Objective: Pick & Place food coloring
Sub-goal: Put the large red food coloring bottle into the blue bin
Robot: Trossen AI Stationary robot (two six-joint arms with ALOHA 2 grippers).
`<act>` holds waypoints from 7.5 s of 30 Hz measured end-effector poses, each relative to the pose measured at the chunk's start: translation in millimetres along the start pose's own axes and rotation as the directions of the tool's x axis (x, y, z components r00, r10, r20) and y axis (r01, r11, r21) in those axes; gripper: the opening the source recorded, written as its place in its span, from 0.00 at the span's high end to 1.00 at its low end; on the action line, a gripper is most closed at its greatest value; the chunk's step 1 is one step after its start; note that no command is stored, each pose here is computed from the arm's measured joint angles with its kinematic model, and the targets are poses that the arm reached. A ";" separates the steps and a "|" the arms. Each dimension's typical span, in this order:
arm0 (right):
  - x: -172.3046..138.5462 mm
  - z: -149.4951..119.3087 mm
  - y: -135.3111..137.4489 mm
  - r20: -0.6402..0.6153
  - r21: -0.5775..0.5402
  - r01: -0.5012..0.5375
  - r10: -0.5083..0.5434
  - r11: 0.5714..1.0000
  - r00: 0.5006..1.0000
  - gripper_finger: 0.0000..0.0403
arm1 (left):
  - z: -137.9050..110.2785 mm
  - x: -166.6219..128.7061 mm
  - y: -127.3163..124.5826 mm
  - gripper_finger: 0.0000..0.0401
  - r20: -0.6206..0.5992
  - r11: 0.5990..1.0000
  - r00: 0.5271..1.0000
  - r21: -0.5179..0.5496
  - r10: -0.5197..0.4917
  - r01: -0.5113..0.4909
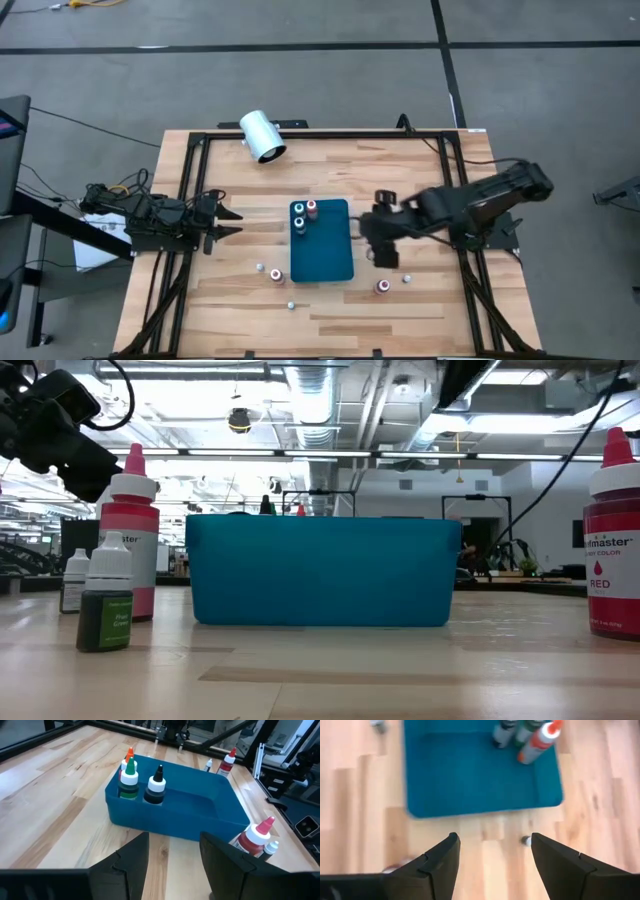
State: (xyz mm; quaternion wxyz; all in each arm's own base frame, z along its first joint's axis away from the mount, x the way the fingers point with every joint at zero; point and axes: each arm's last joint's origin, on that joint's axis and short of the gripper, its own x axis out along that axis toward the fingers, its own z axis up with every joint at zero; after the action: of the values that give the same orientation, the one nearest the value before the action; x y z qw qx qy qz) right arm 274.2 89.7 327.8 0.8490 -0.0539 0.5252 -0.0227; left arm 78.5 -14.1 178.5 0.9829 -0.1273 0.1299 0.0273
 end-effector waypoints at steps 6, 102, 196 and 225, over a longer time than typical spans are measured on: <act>-22.9 -22.3 25.9 0.034 0.022 -0.089 0.088 0.996 0.996 0.42 | 1.9 0.0 -0.7 0.58 0.019 1.000 1.000 -0.010 -0.007 0.007; -20.5 43.5 45.5 -0.236 -0.129 -0.124 0.091 0.984 0.968 0.72 | 2.4 -0.1 -2.4 0.58 0.012 0.998 0.998 -0.010 -0.059 0.059; 126.2 126.7 -52.9 -0.136 0.048 0.011 -0.004 0.999 0.991 0.72 | 0.3 0.8 -1.7 0.58 -0.010 0.999 0.999 -0.020 -0.044 0.043; 173.2 121.9 -56.4 -0.229 0.023 0.017 -0.011 1.000 0.973 0.71 | -0.4 0.8 -1.6 0.58 -0.018 0.999 0.999 -0.016 -0.045 0.045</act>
State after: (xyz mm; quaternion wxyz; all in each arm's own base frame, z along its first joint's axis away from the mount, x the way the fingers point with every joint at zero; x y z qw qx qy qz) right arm 461.7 25.4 234.2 0.7831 -0.0441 0.6189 -0.0413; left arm 79.4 -15.8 178.3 0.9811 -0.1380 0.1358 0.0048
